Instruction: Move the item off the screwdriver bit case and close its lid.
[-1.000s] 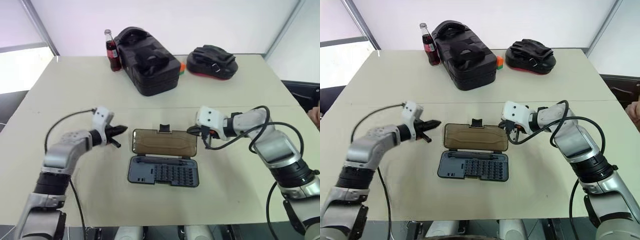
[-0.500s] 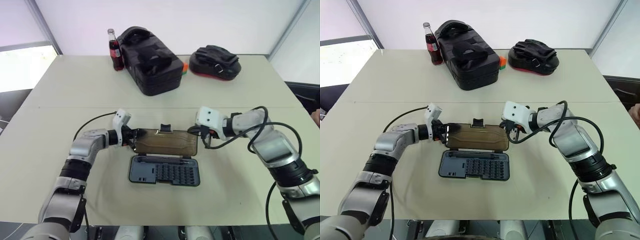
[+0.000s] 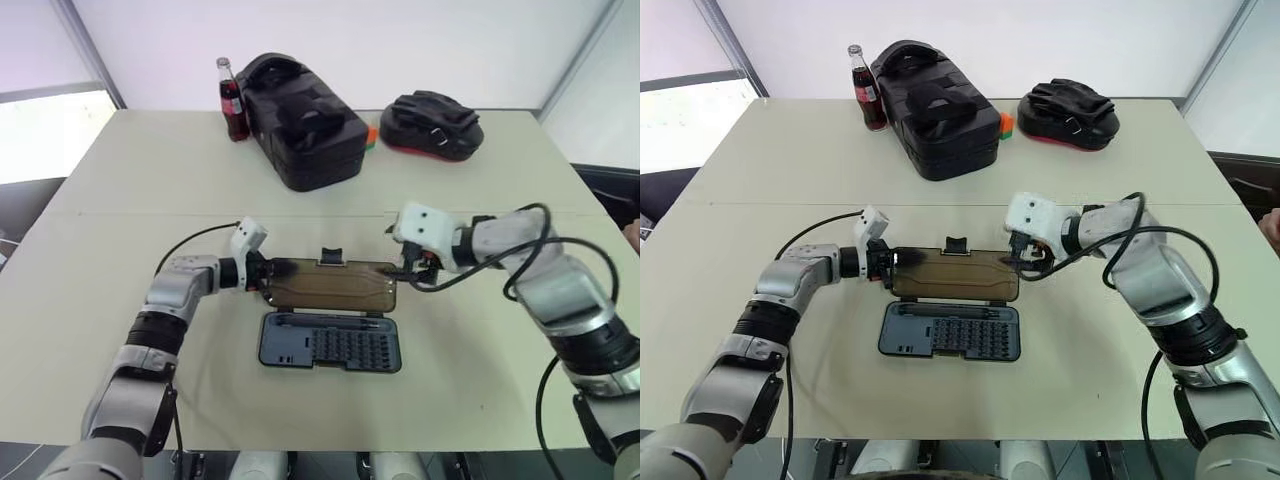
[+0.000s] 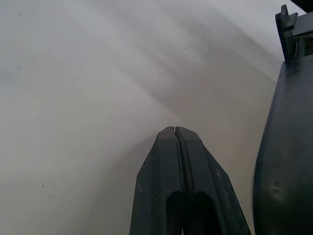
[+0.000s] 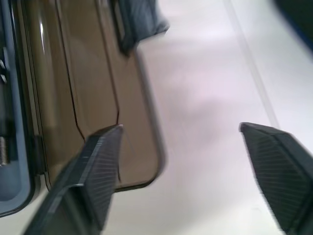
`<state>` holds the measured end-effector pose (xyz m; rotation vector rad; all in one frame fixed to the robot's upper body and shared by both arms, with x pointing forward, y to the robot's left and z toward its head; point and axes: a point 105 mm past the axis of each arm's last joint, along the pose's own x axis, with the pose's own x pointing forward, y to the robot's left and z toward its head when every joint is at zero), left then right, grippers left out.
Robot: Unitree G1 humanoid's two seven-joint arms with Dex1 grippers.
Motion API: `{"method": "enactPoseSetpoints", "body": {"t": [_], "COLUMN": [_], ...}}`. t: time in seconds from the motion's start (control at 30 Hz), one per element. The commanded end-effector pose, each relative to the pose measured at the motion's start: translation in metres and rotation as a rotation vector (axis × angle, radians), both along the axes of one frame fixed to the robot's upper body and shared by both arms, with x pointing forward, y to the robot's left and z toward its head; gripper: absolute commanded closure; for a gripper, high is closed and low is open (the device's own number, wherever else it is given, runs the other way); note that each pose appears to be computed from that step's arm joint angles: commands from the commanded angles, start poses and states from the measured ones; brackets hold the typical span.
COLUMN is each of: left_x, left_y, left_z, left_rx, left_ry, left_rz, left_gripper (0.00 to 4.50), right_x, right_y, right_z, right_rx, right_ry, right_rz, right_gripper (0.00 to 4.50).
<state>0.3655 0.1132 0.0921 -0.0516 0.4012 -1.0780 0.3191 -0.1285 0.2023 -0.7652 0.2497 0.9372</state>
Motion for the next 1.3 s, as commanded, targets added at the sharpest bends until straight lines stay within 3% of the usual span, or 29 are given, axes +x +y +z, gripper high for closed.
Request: {"method": "enactPoseSetpoints", "body": {"t": [0.03,0.17,0.47,0.7,0.87,1.03,1.17,1.23,1.3], "left_x": [-0.001,-0.008,-0.058,-0.099,-0.115,-0.110,-0.097,-0.086,-0.073], "left_y": [-0.008,-0.015,-0.021,-0.006,0.002,-0.002,-0.010,-0.012,-0.012], "left_z": [0.016,0.043,0.075,0.048,0.028,0.024,0.061,0.078,0.092], "left_rx": [-0.039,-0.105,-0.089,0.128,0.199,0.176,0.020,-0.028,-0.055], "left_ry": [-0.032,-0.054,0.000,0.052,0.088,0.065,0.034,0.002,-0.034], "left_rz": [-0.076,-0.185,-0.486,-0.664,-0.707,-0.663,-0.600,-0.570,-0.535], "left_gripper": [4.50,4.50,4.50,4.50,4.50,4.50,4.50,4.50,4.50], "right_x": [-0.028,-0.058,-0.061,-0.065,-0.069,-0.074,-0.082,-0.084,-0.084], "right_y": [0.002,-0.005,-0.021,-0.027,-0.026,-0.022,-0.009,-0.005,-0.003], "right_z": [0.046,0.044,0.038,0.036,0.034,0.029,0.028,0.028,0.028], "right_rx": [0.143,0.207,0.259,0.235,0.213,0.187,0.196,0.203,0.215], "right_ry": [-0.043,0.053,0.086,0.097,0.112,0.137,0.158,0.161,0.167], "right_rz": [0.027,0.021,-0.107,-0.132,-0.117,-0.082,-0.011,0.007,0.021], "right_gripper": [0.55,0.55,0.55,0.55,0.55,0.55,0.55,1.07,1.96]}}
